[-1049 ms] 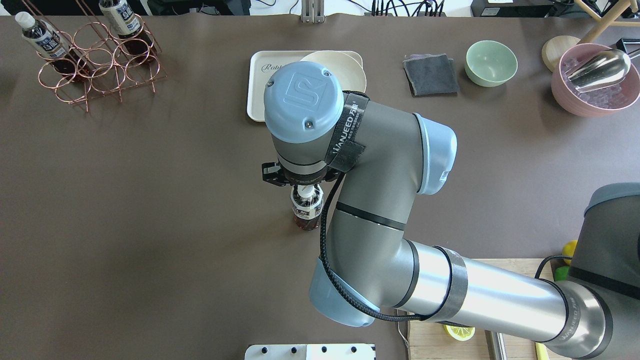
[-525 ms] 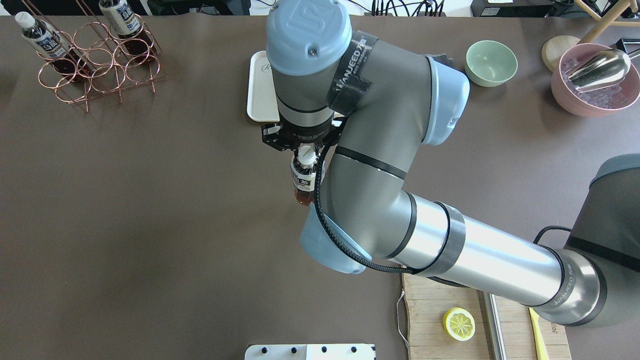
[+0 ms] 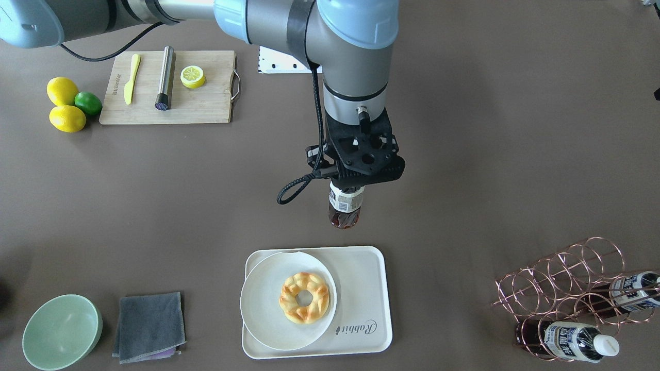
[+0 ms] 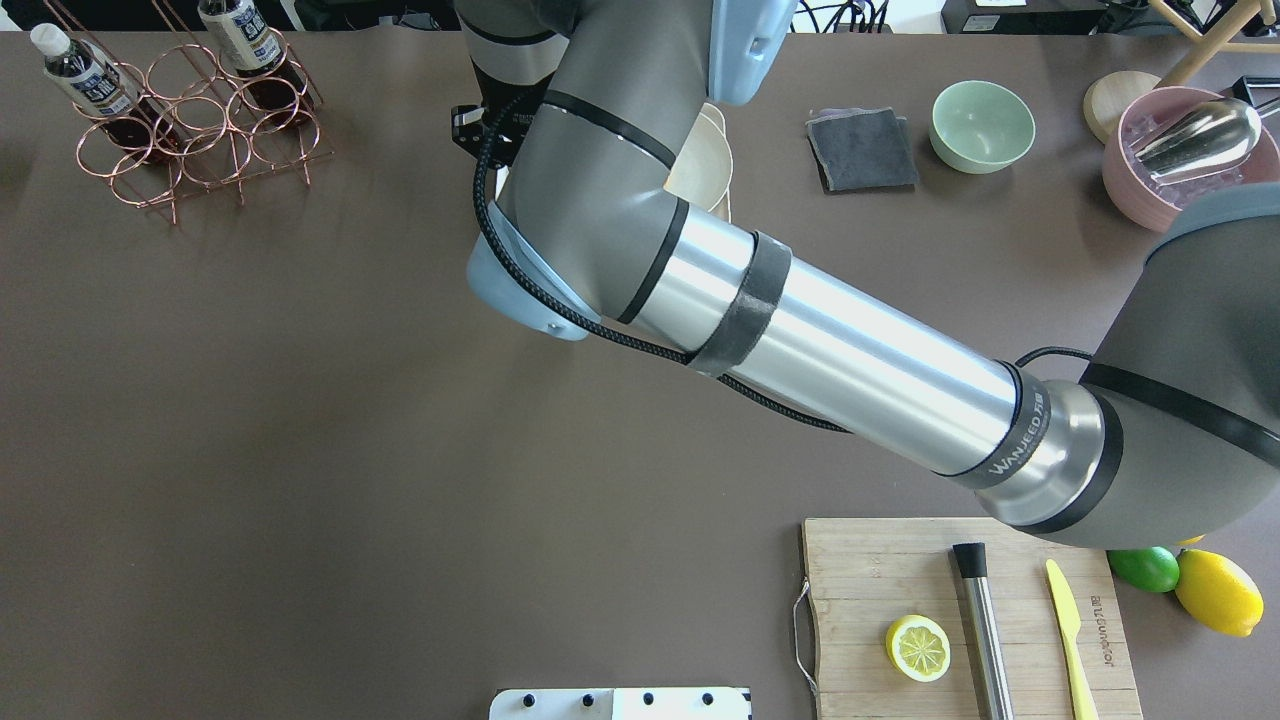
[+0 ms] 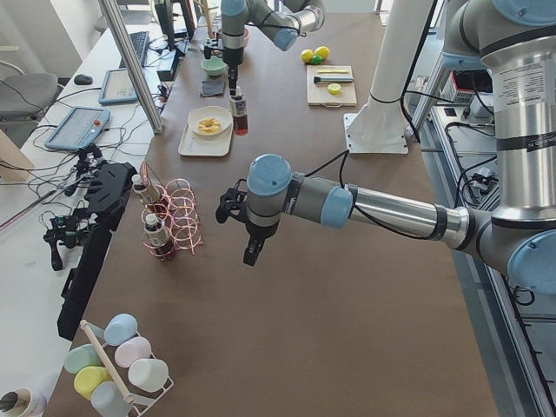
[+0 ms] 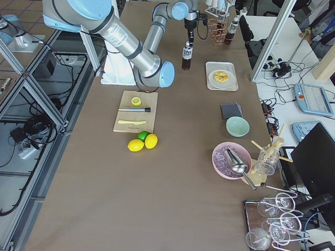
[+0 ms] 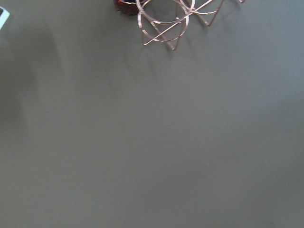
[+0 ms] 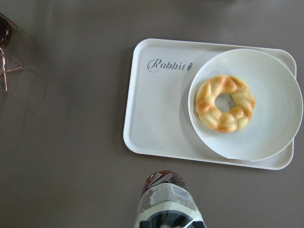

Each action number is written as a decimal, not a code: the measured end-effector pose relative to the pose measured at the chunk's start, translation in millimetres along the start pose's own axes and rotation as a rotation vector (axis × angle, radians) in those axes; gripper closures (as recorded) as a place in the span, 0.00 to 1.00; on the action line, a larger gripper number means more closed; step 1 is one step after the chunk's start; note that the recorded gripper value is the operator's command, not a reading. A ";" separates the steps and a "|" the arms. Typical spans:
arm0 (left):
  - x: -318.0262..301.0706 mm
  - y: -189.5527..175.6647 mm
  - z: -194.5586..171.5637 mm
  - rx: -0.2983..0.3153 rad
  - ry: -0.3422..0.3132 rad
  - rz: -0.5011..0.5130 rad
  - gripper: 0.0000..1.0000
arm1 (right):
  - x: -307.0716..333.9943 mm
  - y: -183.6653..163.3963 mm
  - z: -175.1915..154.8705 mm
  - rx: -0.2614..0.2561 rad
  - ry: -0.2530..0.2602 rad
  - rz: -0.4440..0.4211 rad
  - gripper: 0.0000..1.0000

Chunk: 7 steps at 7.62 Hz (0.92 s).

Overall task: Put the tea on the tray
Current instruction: 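Lower the tea bottle onto the white tray beside the plate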

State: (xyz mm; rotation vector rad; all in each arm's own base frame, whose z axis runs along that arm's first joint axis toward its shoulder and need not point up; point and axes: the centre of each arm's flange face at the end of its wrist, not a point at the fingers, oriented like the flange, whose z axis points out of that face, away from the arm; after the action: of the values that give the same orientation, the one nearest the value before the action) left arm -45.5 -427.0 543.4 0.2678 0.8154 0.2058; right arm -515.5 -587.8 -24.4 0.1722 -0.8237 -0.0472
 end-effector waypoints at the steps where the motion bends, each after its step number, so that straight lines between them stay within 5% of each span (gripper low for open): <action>1: -37.1 17.0 -8.4 0.016 -0.023 -0.020 0.03 | -2.8 -27.5 4.7 0.005 -0.009 -0.014 1.00; 4: -87.6 45.2 -23.5 0.045 -0.053 -0.073 0.03 | -24.6 -78.2 4.2 0.021 -0.014 -0.019 1.00; 7: -93.1 58.0 -30.7 0.059 -0.055 -0.098 0.03 | -12.7 -108.0 37.2 0.072 -0.004 -0.007 1.00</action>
State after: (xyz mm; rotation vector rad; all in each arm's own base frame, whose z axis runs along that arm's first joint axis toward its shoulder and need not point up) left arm -135.0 -393.6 605.4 0.2876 0.7789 0.0825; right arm -548.8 -697.8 -27.3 0.2426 -0.8289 -0.0244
